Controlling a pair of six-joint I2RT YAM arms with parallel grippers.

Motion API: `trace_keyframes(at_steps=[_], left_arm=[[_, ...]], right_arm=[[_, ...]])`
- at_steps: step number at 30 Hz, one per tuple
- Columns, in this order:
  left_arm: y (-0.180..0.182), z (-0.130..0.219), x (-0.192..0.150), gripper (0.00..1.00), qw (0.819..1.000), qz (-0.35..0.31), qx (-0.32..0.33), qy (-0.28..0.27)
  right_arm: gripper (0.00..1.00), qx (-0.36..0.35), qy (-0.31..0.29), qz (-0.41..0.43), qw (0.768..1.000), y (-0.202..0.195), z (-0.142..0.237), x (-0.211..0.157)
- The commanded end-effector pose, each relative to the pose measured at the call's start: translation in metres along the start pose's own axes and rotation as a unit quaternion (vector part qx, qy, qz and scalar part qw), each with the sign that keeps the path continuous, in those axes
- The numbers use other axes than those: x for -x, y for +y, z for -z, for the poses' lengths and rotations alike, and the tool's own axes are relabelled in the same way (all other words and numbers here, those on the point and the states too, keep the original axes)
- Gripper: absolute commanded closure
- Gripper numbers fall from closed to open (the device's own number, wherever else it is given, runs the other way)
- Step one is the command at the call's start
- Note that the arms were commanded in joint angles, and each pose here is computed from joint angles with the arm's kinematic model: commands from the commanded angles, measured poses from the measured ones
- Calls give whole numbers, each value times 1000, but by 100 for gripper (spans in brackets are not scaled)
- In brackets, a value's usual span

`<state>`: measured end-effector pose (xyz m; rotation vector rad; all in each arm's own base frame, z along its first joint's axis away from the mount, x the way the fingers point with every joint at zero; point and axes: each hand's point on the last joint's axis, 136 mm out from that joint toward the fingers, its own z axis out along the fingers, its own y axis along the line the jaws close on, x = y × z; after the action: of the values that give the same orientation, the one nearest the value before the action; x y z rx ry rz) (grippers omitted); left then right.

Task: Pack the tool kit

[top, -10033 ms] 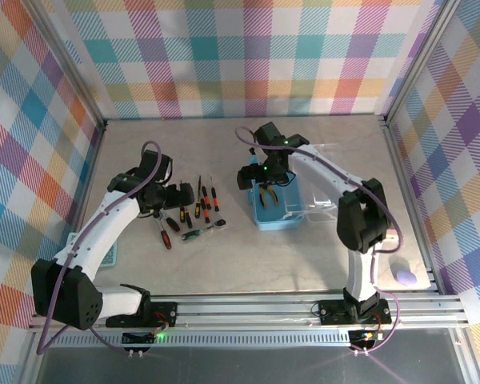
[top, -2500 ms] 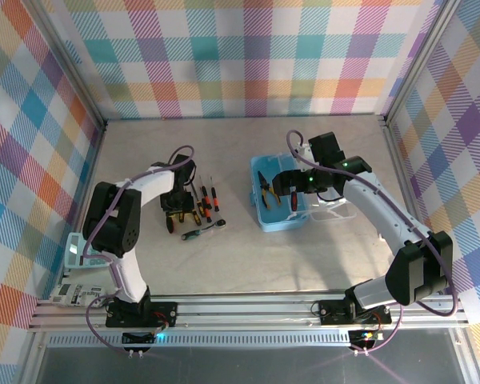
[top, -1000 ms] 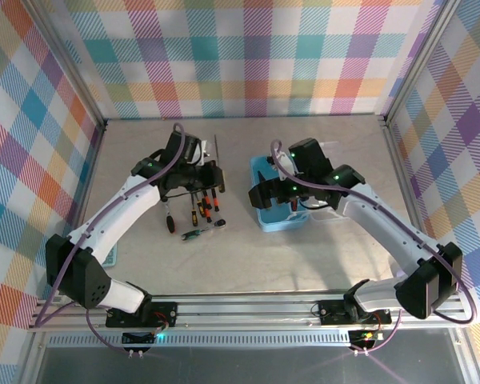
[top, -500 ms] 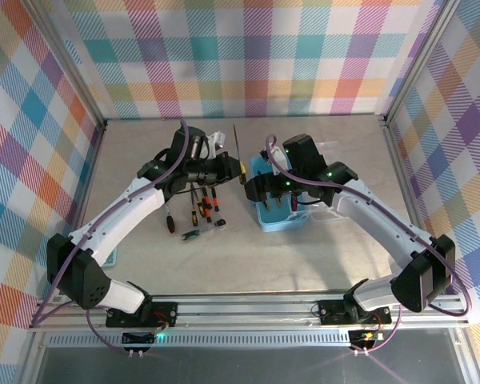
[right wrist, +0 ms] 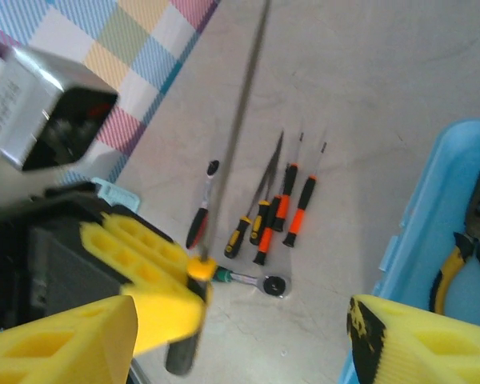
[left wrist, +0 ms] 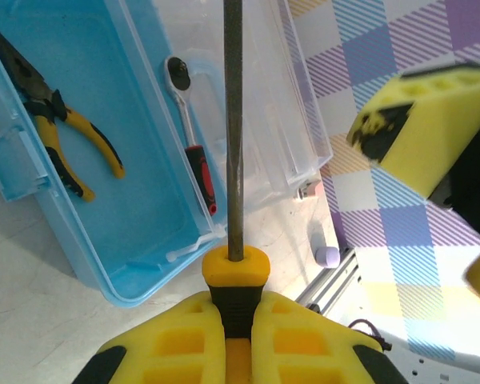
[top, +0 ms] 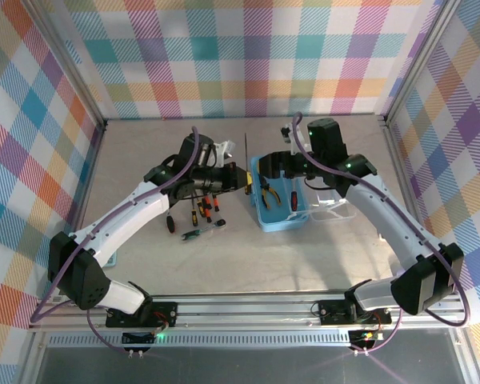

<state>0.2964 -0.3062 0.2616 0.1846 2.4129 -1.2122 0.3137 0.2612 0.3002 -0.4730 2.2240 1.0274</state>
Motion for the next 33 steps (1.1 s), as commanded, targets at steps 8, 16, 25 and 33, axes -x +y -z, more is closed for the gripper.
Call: trace_keyframes(at_steps=[8,16,25,33], left_arm=[[-17,-10,-15,100,998,-51,-12,30],[-24,-12,-17,100,997,-62,-15,35],[-26,-13,-14,100,997,-64,-13,33],[-24,-15,-10,96,998,-63,-3,32]], right_arm=[[43,0,-10,-24,1000,0,-18,27],[50,-13,1,-33,999,-10,-31,25],[58,-9,18,-36,999,-7,-44,14],[90,-22,18,-33,999,-9,-40,13]])
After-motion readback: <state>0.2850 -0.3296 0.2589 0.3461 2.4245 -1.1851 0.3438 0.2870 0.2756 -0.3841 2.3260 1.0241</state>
